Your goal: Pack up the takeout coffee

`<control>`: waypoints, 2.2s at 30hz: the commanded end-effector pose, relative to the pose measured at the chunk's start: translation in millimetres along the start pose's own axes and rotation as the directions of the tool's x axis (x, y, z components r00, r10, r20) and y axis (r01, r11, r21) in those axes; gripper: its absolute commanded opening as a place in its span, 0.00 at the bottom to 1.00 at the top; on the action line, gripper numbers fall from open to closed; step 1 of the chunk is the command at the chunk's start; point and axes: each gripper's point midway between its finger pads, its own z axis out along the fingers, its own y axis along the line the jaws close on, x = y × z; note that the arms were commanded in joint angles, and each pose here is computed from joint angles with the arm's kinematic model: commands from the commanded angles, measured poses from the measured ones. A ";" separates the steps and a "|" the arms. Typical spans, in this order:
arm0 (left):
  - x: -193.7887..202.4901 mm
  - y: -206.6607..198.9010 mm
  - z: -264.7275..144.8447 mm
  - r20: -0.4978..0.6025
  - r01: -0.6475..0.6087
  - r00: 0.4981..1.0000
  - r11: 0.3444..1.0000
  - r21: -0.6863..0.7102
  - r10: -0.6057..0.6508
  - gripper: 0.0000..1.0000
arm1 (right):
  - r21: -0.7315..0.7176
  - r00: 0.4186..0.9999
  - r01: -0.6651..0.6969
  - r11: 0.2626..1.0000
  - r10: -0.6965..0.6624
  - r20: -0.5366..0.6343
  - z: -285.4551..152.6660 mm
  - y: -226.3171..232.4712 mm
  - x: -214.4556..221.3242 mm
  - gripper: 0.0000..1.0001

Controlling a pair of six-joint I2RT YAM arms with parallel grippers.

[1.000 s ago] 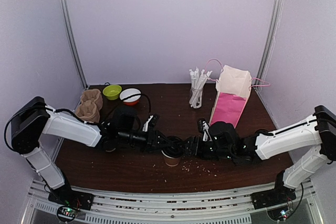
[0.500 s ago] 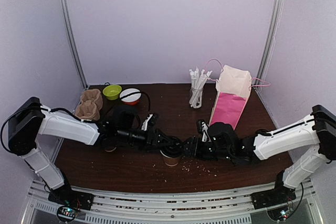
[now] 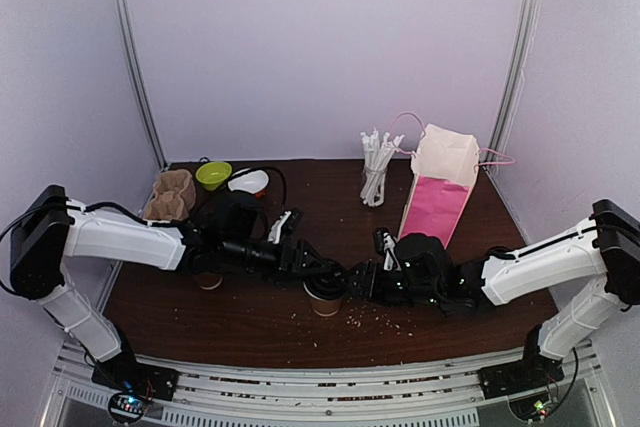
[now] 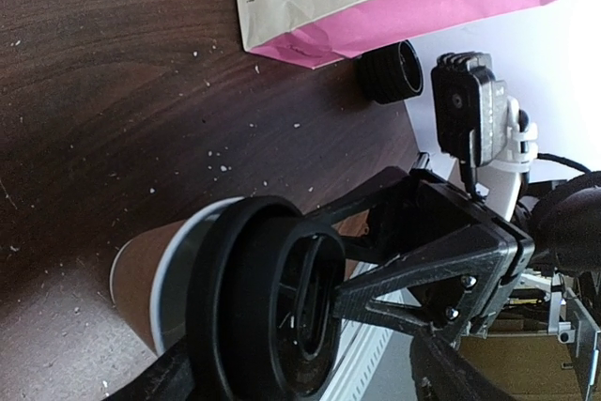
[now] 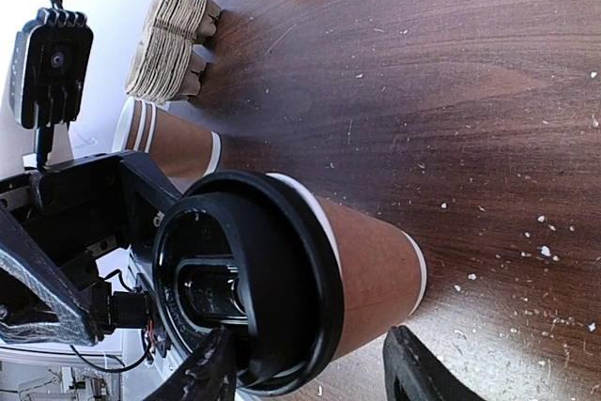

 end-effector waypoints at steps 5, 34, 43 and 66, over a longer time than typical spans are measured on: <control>-13.2 -16.6 -12.6 0.042 -0.078 0.996 0.997 -0.018 0.078 0.77 | 0.025 1.000 0.000 1.000 0.001 -0.012 3.9 -6.0 1.7 0.55; -18.0 16.3 -18.1 0.062 -0.124 0.988 0.971 -0.206 0.139 0.84 | 0.013 0.999 0.005 1.000 -0.005 -0.051 11.6 4.6 4.0 0.55; -12.2 29.2 -5.1 0.038 -0.113 0.992 0.973 -0.201 0.123 0.71 | 0.024 0.998 0.007 1.000 -0.005 -0.066 13.5 1.4 7.4 0.55; 17.6 71.6 -1.5 0.009 -0.055 0.998 0.970 -0.236 0.058 0.39 | 0.078 0.996 0.006 0.997 0.001 -0.087 15.5 -18.6 17.5 0.54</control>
